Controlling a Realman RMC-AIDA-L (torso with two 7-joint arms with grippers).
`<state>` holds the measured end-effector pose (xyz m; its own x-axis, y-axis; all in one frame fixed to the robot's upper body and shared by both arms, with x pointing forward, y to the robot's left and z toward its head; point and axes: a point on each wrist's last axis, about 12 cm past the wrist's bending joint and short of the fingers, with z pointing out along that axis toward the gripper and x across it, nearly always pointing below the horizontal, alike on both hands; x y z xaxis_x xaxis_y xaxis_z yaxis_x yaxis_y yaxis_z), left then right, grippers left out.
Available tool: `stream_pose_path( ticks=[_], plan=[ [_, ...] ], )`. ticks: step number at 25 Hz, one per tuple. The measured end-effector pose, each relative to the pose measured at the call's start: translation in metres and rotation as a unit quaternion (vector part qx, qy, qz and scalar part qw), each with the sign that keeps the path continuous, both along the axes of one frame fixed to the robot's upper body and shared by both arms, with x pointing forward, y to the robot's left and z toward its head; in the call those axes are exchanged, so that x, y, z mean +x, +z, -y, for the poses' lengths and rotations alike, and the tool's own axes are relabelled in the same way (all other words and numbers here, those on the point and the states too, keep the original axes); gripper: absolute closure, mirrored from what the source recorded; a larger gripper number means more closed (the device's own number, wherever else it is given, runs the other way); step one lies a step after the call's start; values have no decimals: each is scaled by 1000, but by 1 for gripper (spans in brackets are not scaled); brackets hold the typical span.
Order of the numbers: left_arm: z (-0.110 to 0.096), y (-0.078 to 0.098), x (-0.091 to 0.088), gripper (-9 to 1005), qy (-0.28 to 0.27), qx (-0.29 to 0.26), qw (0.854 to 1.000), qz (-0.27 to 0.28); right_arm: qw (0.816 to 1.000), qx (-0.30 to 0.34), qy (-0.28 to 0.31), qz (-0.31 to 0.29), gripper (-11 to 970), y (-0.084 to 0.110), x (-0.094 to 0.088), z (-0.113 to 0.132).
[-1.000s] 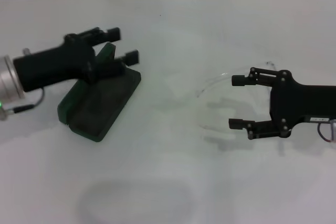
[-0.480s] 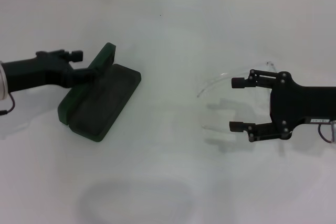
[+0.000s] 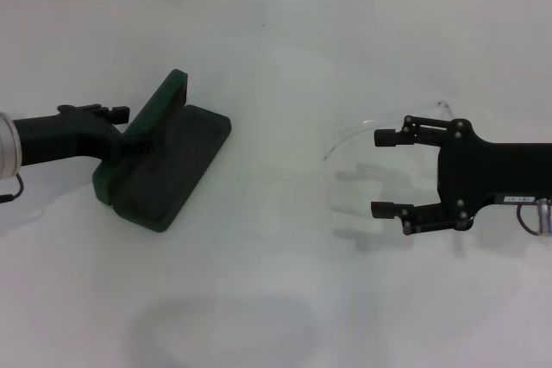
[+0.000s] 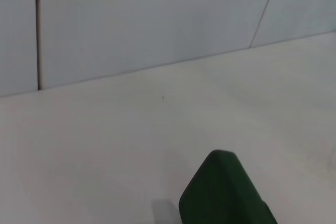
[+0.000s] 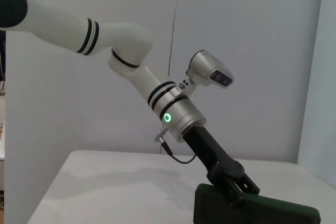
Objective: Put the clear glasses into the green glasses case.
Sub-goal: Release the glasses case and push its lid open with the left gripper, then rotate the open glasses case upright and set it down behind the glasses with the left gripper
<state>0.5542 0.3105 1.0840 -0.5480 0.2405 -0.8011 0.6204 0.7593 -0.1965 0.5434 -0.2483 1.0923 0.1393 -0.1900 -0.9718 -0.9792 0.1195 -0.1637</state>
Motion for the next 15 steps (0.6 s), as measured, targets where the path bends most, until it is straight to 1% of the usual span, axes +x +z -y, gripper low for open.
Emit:
stream_pose_path(
  ticks=[7,13,15],
  plan=[
    [0,2,1,311,2,0,1000,3,1000,-1,-1,2,132,0,0,-1],
    [3,8,8,515,-8,8,1000,13,1000,-1,1,4,132,1,2,-2],
    [4,8,9,577,-13,13,1000,14,1000,-3,13,6,132,1,1,-4]
  ],
)
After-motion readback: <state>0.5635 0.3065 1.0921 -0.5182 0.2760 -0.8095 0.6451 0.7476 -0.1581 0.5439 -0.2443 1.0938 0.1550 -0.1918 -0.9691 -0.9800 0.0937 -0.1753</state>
